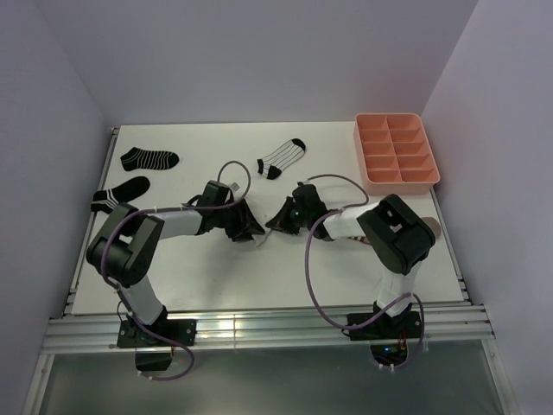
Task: Roll the socks
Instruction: Roll the sock at the center of the board.
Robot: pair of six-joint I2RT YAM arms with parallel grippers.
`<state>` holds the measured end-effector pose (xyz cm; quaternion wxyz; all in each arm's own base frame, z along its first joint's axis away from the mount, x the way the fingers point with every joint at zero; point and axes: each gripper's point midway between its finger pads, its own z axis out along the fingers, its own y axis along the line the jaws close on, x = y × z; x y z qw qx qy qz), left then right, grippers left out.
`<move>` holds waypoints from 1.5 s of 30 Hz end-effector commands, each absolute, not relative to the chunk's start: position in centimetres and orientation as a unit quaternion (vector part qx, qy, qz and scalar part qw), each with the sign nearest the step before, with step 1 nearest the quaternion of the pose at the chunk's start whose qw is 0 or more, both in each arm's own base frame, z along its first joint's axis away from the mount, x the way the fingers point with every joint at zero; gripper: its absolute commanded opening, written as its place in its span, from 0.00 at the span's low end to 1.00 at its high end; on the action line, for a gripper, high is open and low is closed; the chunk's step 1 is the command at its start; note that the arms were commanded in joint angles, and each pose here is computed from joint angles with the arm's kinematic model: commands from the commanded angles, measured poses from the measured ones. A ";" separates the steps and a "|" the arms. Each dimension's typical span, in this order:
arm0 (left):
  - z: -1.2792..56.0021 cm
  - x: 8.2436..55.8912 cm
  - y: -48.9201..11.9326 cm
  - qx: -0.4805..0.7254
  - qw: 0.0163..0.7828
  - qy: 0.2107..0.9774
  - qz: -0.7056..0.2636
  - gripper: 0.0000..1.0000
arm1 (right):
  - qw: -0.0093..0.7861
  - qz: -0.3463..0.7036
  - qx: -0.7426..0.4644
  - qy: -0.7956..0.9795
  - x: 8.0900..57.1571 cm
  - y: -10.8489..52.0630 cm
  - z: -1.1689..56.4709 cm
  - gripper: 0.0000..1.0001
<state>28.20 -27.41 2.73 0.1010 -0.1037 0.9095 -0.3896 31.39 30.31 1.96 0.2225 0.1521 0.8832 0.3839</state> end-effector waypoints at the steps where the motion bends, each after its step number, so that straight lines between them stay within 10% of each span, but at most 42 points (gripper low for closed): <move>1: 1.9 28.2 -24.1 -0.100 0.144 0.938 -0.299 0.50 | 0.212 0.295 0.129 0.923 31.0 28.1 1.1 0.00; 17: 11.8 29.1 -26.9 0.067 0.476 0.864 -0.149 0.58 | 0.100 0.121 0.076 0.985 30.8 25.9 1.2 0.00; 45: 5.6 29.2 -33.0 0.231 0.512 0.827 -0.018 0.56 | 0.053 0.141 0.097 0.984 29.8 27.1 -0.2 0.00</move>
